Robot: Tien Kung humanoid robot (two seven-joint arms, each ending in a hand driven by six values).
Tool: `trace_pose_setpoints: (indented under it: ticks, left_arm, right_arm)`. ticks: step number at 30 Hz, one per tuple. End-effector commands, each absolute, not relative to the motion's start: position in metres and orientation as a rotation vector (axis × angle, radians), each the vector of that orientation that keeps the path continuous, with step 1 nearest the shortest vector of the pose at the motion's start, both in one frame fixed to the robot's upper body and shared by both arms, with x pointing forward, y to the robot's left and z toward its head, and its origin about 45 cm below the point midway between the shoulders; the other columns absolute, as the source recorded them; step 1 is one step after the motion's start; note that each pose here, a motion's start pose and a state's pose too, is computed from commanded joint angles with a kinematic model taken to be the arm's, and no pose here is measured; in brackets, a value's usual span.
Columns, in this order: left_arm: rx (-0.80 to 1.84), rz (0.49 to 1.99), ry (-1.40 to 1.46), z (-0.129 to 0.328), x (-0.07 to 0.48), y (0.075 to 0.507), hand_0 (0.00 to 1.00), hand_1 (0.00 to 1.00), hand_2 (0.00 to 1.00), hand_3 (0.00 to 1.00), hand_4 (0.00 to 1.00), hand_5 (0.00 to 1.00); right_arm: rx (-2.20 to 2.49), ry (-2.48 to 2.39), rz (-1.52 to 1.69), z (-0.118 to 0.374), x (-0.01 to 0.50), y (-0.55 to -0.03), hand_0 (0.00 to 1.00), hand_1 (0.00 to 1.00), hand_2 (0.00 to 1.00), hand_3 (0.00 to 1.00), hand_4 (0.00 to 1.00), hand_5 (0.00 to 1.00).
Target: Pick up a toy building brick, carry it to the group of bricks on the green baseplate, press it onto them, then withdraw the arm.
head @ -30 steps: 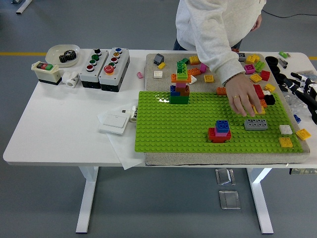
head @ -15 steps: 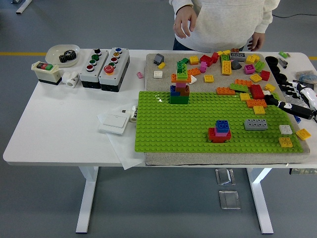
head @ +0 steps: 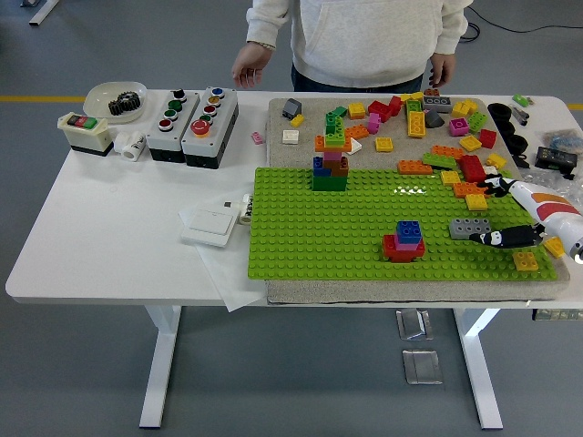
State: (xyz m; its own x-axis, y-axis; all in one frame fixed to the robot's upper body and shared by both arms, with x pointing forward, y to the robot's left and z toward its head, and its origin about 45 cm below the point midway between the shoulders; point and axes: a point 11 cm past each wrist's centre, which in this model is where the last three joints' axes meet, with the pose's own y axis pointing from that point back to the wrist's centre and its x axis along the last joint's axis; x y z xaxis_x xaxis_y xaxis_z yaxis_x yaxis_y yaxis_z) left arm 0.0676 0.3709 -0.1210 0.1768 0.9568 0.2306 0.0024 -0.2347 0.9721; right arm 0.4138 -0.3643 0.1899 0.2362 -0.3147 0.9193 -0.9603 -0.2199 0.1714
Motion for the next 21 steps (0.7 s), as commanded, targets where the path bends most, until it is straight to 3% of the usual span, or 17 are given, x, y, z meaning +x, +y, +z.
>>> trace_pose_setpoints:
  ticks: [21]
  left_arm:
    - [1.482,1.228,0.976,-0.121,0.065,0.372,0.777,0.717,0.649,0.562,0.59,0.61]
  right_arm:
    - [1.667,-1.038,1.014,0.17,0.42,-0.352,0.787,0.7,0.725,0.758,0.946,0.412]
